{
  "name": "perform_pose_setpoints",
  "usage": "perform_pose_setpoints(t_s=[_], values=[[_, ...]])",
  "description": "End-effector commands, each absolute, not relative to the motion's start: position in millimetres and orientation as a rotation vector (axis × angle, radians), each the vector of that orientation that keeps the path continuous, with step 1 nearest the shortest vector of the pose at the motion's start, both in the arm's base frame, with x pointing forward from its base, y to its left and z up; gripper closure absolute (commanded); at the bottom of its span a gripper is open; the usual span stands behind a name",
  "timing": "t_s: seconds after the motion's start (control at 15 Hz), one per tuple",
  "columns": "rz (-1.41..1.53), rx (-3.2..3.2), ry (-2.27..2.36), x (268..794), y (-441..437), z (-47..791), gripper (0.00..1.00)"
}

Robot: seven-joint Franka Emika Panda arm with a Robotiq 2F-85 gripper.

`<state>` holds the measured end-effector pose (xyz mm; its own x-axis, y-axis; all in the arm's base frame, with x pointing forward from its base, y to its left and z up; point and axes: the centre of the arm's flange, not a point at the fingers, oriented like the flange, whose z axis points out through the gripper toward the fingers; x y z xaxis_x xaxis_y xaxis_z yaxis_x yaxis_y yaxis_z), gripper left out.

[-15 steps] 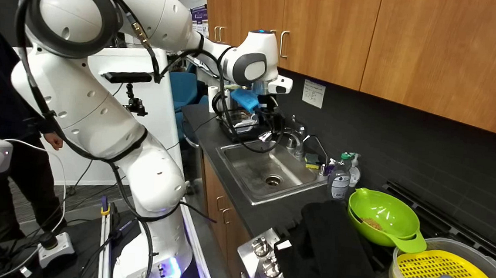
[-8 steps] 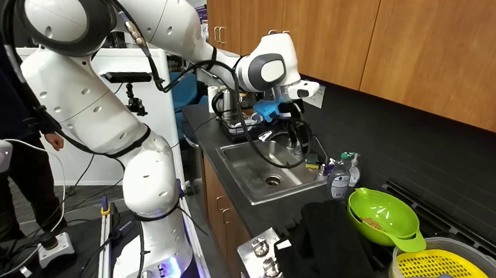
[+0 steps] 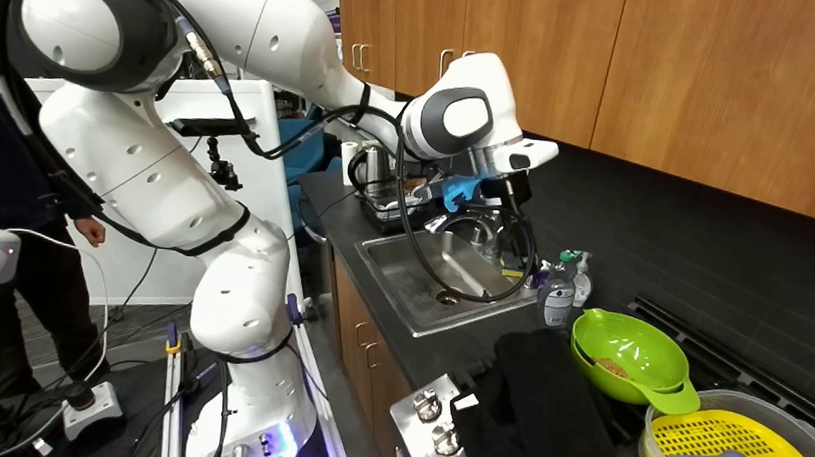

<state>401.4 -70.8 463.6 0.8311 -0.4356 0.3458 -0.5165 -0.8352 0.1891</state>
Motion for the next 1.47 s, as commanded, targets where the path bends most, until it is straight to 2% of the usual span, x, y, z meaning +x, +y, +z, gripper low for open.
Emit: perform_pose_setpoints(t_s=[0.0, 0.6, 0.87, 1.2, 1.4], values=[[0.446, 2.657, -0.888, 387.6, -103.8, 480.7, 0.00], [0.448, 2.545, -1.201, 364.3, -174.1, 494.4, 0.00], [0.446, 2.561, -1.202, 360.2, -173.9, 489.5, 0.00], [0.449, 2.540, -1.223, 365.0, -178.4, 489.5, 0.00], [0.500, 2.445, -1.333, 382.7, -214.8, 502.2, 0.00]])
